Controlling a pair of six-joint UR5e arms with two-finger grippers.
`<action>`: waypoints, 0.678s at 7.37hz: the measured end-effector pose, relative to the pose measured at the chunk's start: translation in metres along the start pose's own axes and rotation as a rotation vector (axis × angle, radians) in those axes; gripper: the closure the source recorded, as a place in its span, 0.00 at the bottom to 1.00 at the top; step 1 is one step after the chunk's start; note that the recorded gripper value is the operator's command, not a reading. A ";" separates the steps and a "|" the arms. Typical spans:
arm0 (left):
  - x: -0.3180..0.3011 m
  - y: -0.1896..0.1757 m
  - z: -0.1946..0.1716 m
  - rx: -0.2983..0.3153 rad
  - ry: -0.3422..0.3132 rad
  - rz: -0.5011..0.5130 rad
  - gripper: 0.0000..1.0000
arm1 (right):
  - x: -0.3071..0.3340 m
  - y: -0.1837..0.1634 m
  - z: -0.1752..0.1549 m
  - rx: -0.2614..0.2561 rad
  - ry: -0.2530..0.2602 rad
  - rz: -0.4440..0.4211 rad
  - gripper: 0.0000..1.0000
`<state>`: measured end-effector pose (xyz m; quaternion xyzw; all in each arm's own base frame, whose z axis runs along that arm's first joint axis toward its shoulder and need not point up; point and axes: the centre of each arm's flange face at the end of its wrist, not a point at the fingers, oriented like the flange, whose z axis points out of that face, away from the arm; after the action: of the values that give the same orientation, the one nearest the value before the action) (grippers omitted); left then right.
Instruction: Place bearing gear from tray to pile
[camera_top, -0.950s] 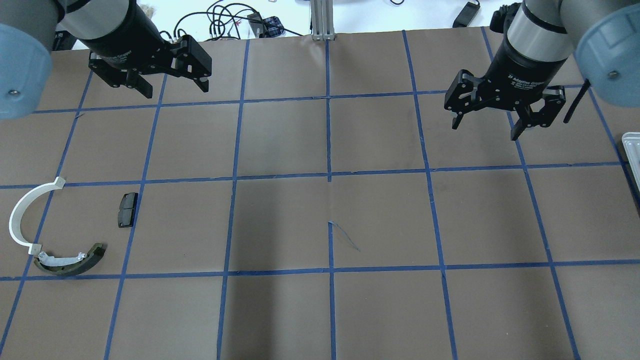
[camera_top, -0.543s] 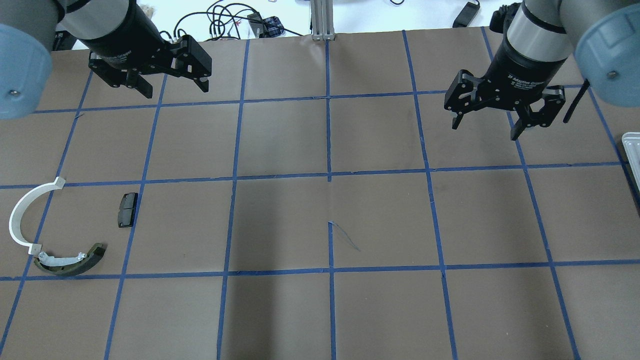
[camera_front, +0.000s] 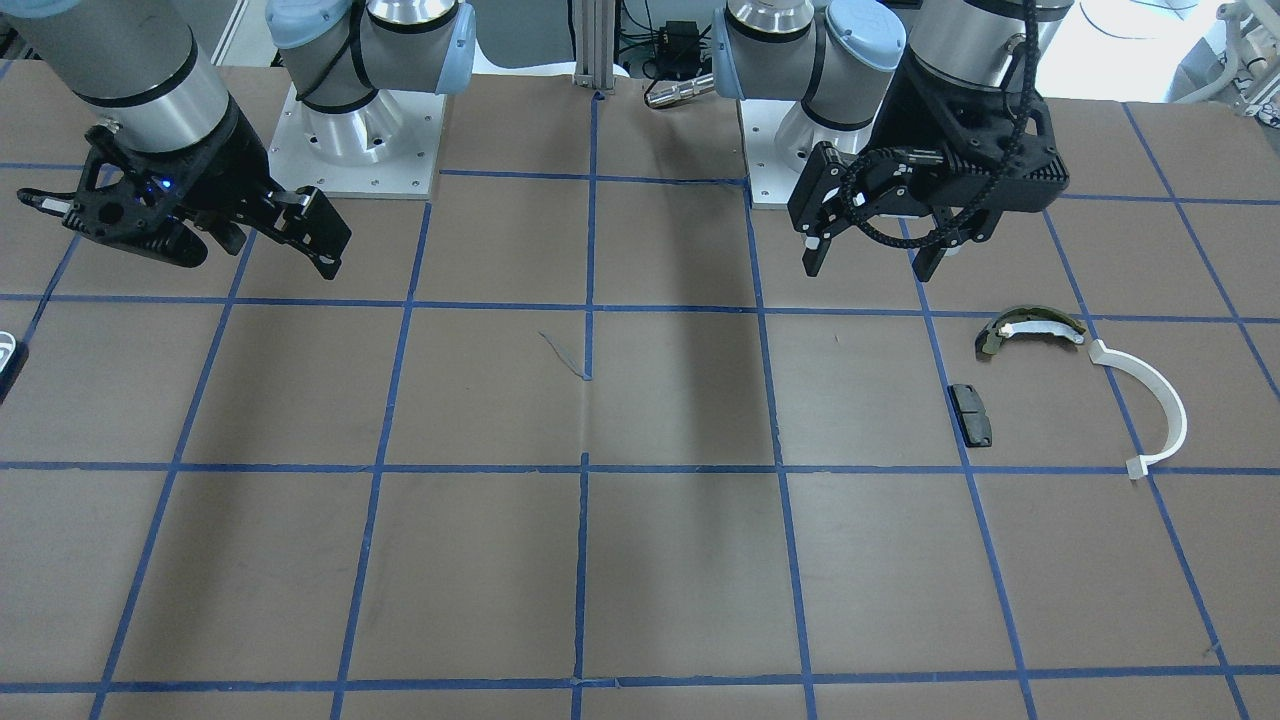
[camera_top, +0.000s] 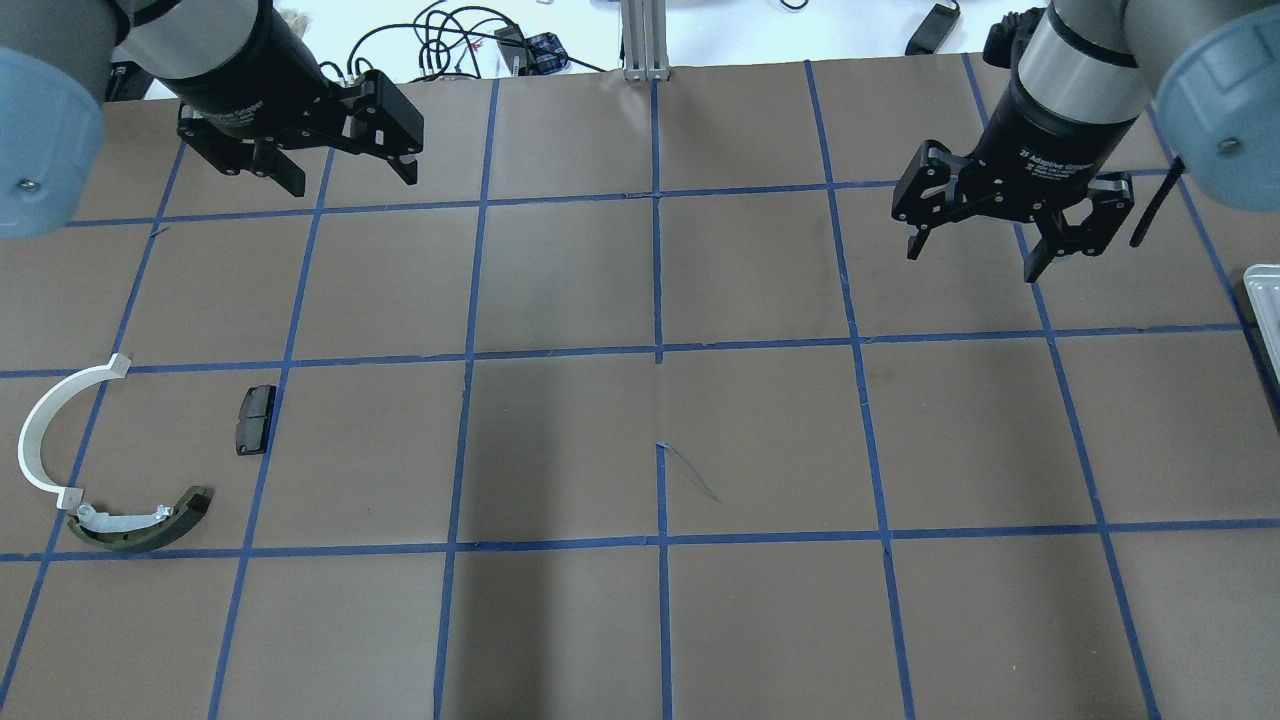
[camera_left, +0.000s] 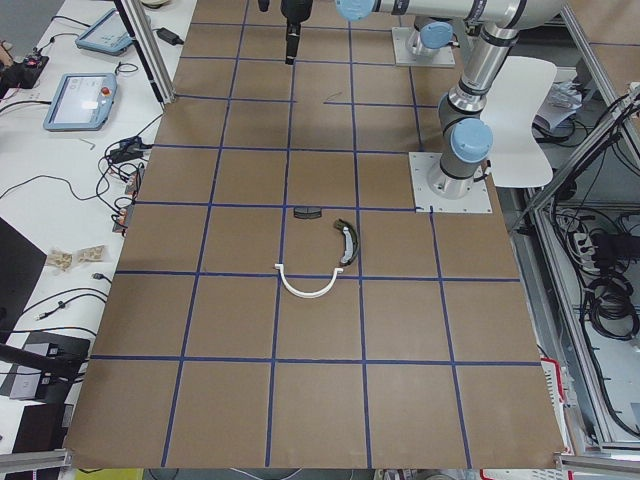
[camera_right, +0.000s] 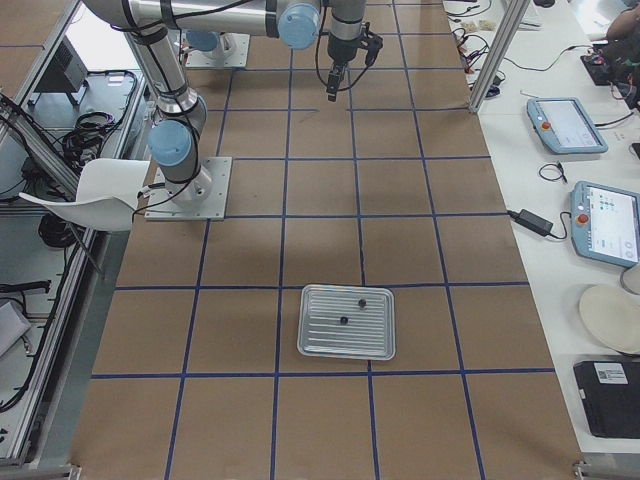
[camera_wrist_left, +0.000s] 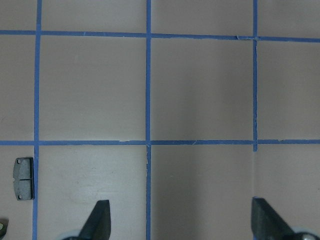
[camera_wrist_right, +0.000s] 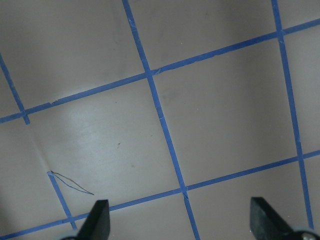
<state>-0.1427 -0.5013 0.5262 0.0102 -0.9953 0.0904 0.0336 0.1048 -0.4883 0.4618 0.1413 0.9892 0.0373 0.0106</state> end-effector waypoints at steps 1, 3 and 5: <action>0.000 0.000 0.000 0.000 0.000 0.000 0.00 | 0.000 -0.002 0.002 0.000 -0.003 -0.001 0.00; 0.000 0.000 0.000 0.000 0.000 0.000 0.00 | 0.003 -0.008 0.006 -0.005 0.002 -0.002 0.00; 0.000 0.000 0.000 0.001 0.000 0.000 0.00 | 0.034 -0.028 0.011 -0.019 0.000 -0.002 0.00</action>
<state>-0.1427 -0.5013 0.5263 0.0104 -0.9953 0.0907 0.0336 0.0645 -0.5049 0.4478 0.1403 0.9889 0.0468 0.0120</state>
